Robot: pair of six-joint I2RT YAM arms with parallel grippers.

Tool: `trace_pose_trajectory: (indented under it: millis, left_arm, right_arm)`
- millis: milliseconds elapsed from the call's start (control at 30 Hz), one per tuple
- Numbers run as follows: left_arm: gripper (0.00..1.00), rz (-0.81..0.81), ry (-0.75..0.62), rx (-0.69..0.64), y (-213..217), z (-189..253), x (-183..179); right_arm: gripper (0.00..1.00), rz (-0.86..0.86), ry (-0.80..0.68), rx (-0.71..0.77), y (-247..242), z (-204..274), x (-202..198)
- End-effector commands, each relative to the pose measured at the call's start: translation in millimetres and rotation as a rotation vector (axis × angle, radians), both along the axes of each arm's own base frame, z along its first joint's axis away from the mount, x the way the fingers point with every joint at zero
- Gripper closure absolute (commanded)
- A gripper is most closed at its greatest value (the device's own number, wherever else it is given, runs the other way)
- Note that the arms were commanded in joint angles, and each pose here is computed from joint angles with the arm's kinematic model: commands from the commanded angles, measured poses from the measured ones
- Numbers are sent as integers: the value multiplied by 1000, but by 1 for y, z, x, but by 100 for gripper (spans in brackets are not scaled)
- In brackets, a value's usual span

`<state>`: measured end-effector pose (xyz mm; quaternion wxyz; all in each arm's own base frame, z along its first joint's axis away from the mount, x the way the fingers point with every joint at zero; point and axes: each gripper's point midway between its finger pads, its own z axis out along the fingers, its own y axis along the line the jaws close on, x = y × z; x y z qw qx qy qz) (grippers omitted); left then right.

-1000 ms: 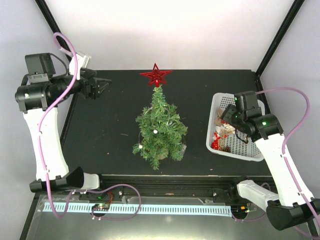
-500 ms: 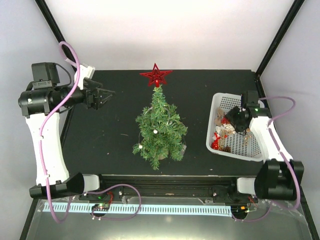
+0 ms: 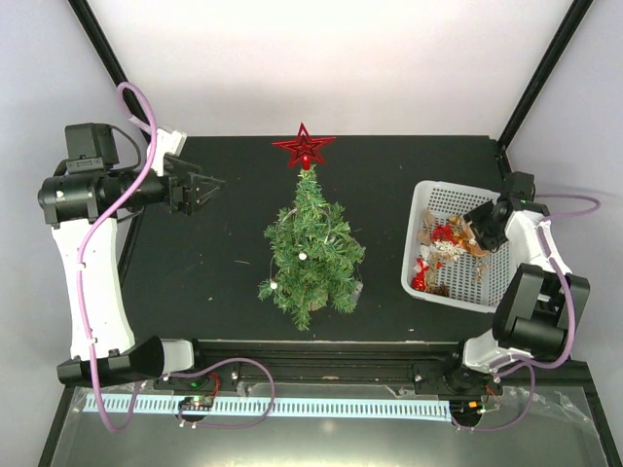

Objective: Decorate the small christmas tree

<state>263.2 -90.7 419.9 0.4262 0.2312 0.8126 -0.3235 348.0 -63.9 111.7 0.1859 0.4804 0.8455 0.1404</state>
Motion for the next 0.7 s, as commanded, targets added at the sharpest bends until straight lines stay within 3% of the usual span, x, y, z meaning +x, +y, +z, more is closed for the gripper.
trace_pose_trajectory:
  millis: [0, 267, 467, 667]
  left_arm:
    - [6, -8, -11, -36, -3, 8, -1]
    - [6, -16, 2, -76, -5, 11, 6]
    - [6, -26, 43, -103, -6, 2, 11]
    - [6, -36, 66, -114, -6, -4, 16]
  right_arm:
    - [47, -7, -36, 43, -7, 5, 19]
    - [56, -5, -26, 34, -18, 8, 28]
    - [65, 175, -48, 115, 13, 3, 46]
    - [65, 250, 11, 98, 25, -16, 49]
